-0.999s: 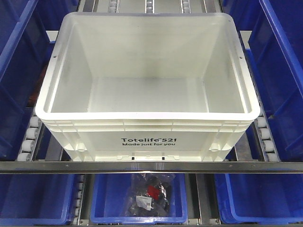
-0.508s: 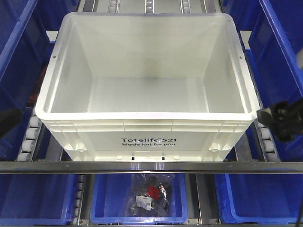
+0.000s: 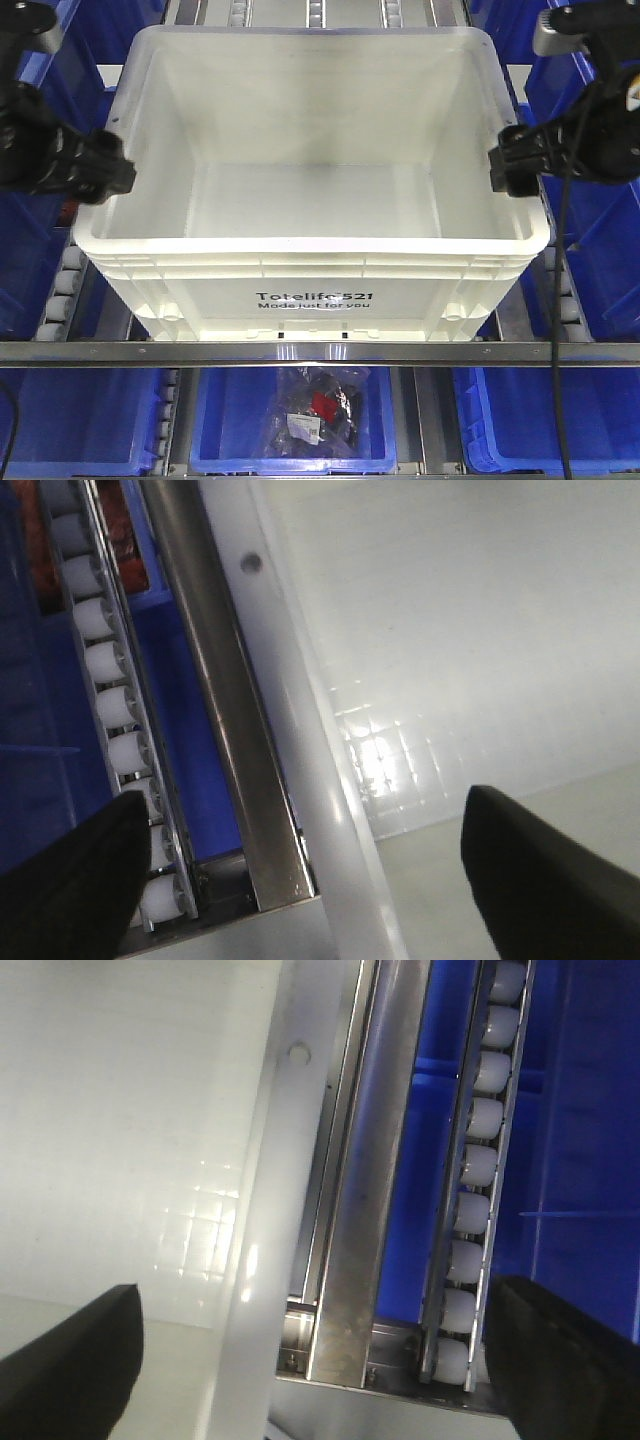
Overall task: Move bin from left to right shelf
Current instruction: 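Lower both grippers onto the white tote's side rims and close them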
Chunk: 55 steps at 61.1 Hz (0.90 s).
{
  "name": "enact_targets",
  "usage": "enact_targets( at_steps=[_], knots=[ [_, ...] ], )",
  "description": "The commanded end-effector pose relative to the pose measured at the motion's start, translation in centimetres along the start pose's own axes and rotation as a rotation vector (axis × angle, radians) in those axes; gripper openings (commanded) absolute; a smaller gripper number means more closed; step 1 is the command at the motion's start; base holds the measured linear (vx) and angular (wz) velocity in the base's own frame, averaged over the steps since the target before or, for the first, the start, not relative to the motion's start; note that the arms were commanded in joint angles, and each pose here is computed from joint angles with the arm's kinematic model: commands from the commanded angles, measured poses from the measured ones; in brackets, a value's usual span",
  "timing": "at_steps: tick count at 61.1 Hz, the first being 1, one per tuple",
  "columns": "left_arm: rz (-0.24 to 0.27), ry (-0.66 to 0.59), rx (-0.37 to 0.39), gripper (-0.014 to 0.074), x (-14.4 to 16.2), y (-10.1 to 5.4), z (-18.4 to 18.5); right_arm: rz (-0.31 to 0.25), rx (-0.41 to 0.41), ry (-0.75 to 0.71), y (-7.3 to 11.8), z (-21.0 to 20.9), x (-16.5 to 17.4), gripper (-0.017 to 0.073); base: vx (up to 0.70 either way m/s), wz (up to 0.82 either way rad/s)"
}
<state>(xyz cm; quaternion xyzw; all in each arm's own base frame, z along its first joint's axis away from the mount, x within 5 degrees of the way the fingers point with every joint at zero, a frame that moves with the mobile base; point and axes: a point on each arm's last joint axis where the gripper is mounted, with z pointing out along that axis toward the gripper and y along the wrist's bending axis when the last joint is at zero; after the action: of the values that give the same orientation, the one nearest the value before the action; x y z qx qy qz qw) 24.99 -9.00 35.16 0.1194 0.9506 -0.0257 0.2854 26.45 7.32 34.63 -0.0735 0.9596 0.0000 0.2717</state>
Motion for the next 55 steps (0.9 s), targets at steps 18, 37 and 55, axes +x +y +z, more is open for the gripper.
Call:
enact_targets(
  at_steps=[18,37,55],
  knots=[
    [-0.139,-0.034,-0.069,0.0592,-4.2,-0.2,2.4,0.074,0.035,0.009,0.3,2.3,-4.2,0.0625,0.00,0.00],
    [-0.144,0.001,-0.076,0.0564,-4.1,-0.2,3.3,0.082,0.048,0.062,0.6,4.3,-4.7,0.0559,0.00,0.00],
    [-0.176,0.002,-0.069,0.0440,-4.1,-0.3,3.3,0.125,0.054,0.067,0.6,4.2,-4.7,0.0440,0.00,0.00]
  ],
)
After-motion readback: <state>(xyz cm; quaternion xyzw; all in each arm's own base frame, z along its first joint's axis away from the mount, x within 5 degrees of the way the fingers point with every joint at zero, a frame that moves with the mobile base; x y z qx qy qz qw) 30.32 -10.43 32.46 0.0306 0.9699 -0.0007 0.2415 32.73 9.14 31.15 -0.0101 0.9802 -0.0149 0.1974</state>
